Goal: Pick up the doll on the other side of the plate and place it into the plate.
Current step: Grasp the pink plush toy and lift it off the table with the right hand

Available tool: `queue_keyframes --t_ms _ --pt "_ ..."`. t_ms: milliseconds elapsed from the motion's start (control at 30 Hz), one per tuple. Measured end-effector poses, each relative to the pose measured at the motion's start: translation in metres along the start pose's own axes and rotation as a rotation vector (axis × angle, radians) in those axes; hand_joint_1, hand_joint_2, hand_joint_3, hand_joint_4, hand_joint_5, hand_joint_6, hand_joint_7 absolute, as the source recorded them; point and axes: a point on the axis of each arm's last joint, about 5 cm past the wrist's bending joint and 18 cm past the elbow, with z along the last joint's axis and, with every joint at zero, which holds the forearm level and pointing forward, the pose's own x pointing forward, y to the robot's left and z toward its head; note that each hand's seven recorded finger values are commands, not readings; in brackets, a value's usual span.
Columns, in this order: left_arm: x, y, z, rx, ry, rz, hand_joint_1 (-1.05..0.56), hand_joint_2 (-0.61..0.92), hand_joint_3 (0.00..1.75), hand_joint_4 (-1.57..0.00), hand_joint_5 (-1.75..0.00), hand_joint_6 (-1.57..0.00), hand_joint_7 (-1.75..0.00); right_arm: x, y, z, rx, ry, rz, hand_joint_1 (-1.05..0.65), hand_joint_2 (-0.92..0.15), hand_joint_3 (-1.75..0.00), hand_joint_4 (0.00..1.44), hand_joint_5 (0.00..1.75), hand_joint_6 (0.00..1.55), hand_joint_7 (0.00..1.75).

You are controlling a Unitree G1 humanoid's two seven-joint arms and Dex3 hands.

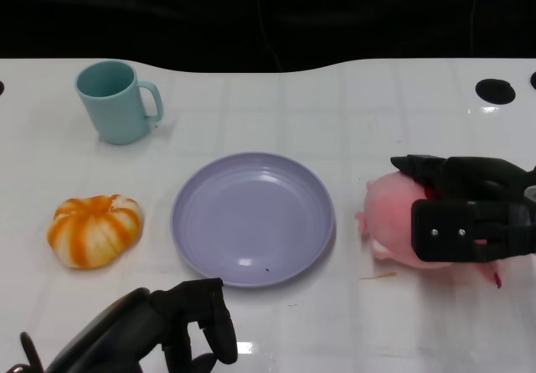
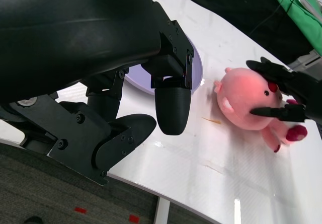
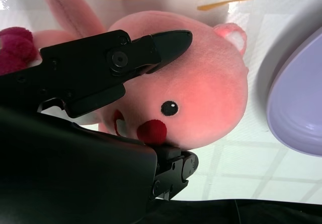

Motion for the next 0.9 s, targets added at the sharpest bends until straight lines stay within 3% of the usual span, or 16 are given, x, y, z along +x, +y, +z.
queue_keyframes --t_ms 133,233,333,367,400,467,533,633,667,700,767,800,833,867,900 --pt "0.000 0.000 0.002 0.006 0.005 0.003 -0.17 0.56 1.14 -0.60 -1.75 -0.53 -1.50 0.006 -0.001 -0.001 -0.009 0.012 0.013 -0.82 -0.92 -0.09 0.18 0.11 0.24 0.06" --pt "0.000 0.000 0.004 0.003 0.003 0.005 -0.16 0.56 1.13 -0.60 -1.75 -0.53 -1.50 0.008 0.000 -0.001 -0.021 0.008 0.011 -0.77 -0.92 -0.10 0.32 0.13 0.39 0.07" --pt "-0.001 0.000 0.004 0.001 0.004 0.006 -0.15 0.56 1.12 -0.60 -1.75 -0.54 -1.51 0.009 0.001 -0.001 -0.017 0.006 -0.029 -0.61 -0.92 -0.06 0.64 0.18 0.61 0.07" --pt "-0.001 0.000 0.004 0.000 0.004 0.006 -0.15 0.56 1.12 -0.60 -1.75 -0.54 -1.52 0.009 0.003 0.000 0.001 0.002 -0.056 -0.46 -0.92 -0.02 0.79 0.40 0.76 0.06" --pt "-0.001 -0.001 0.004 0.000 0.004 0.006 -0.14 0.56 1.12 -0.60 -1.75 -0.54 -1.52 0.010 0.005 0.001 0.023 -0.003 -0.084 -0.41 -0.92 -0.01 0.80 0.55 0.82 0.05" --pt "-0.001 -0.001 0.004 -0.001 0.004 0.007 -0.14 0.56 1.12 -0.60 -1.75 -0.54 -1.53 0.011 0.011 0.003 0.066 -0.021 -0.136 -0.26 -0.92 -0.04 0.73 1.13 0.98 0.07" --pt "0.000 -0.001 0.004 -0.002 0.003 0.008 -0.14 0.56 1.12 -0.61 -1.75 -0.54 -1.53 0.011 0.014 0.003 0.079 -0.036 -0.171 -0.20 -0.92 -0.05 0.68 1.22 1.06 0.09" --pt "-0.001 -0.001 0.004 -0.007 0.003 0.009 -0.15 0.57 1.12 -0.60 -1.75 -0.53 -1.54 0.012 0.016 0.005 0.087 -0.049 -0.205 -0.13 -0.92 -0.06 0.80 1.07 1.18 0.14" --pt "-0.001 -0.001 0.004 -0.008 0.003 0.009 -0.15 0.57 1.12 -0.61 -1.75 -0.53 -1.54 0.012 0.017 0.005 0.090 -0.056 -0.212 -0.12 -0.91 -0.09 0.86 1.17 1.24 0.18" --pt "-0.001 -0.001 0.004 -0.008 0.003 0.009 -0.16 0.57 1.12 -0.61 -1.75 -0.53 -1.54 0.012 0.018 0.006 0.093 -0.067 -0.220 -0.12 -0.80 -0.30 0.88 1.27 1.26 0.23" --pt "-0.001 -0.002 0.004 -0.008 0.002 0.010 -0.15 0.57 1.13 -0.62 -1.75 -0.53 -1.54 0.012 0.019 0.007 0.094 -0.089 -0.233 -0.13 -0.52 -0.91 0.90 1.43 1.25 0.39" --pt "-0.002 -0.002 0.005 -0.008 -0.001 0.011 -0.15 0.56 1.13 -0.62 -1.75 -0.53 -1.54 0.012 0.020 0.007 0.093 -0.101 -0.235 -0.15 -0.42 -1.15 0.90 1.54 1.16 0.65" --pt "-0.003 -0.001 0.006 -0.007 -0.006 0.012 -0.15 0.56 1.13 -0.62 -1.75 -0.53 -1.54 0.012 0.020 0.008 0.091 -0.112 -0.237 -0.15 -0.38 -1.24 0.89 1.58 1.12 0.77" --pt "-0.003 -0.001 0.008 -0.006 -0.012 0.015 -0.14 0.56 1.13 -0.62 -1.75 -0.53 -1.54 0.012 0.021 0.008 0.082 -0.122 -0.242 -0.17 -0.42 -1.14 0.83 1.68 0.96 1.12" --pt "-0.004 -0.001 0.009 -0.005 -0.016 0.016 -0.14 0.56 1.13 -0.61 -1.75 -0.53 -1.54 0.012 0.022 0.009 0.067 -0.134 -0.250 -0.17 -0.44 -1.08 0.81 1.71 0.89 1.28"
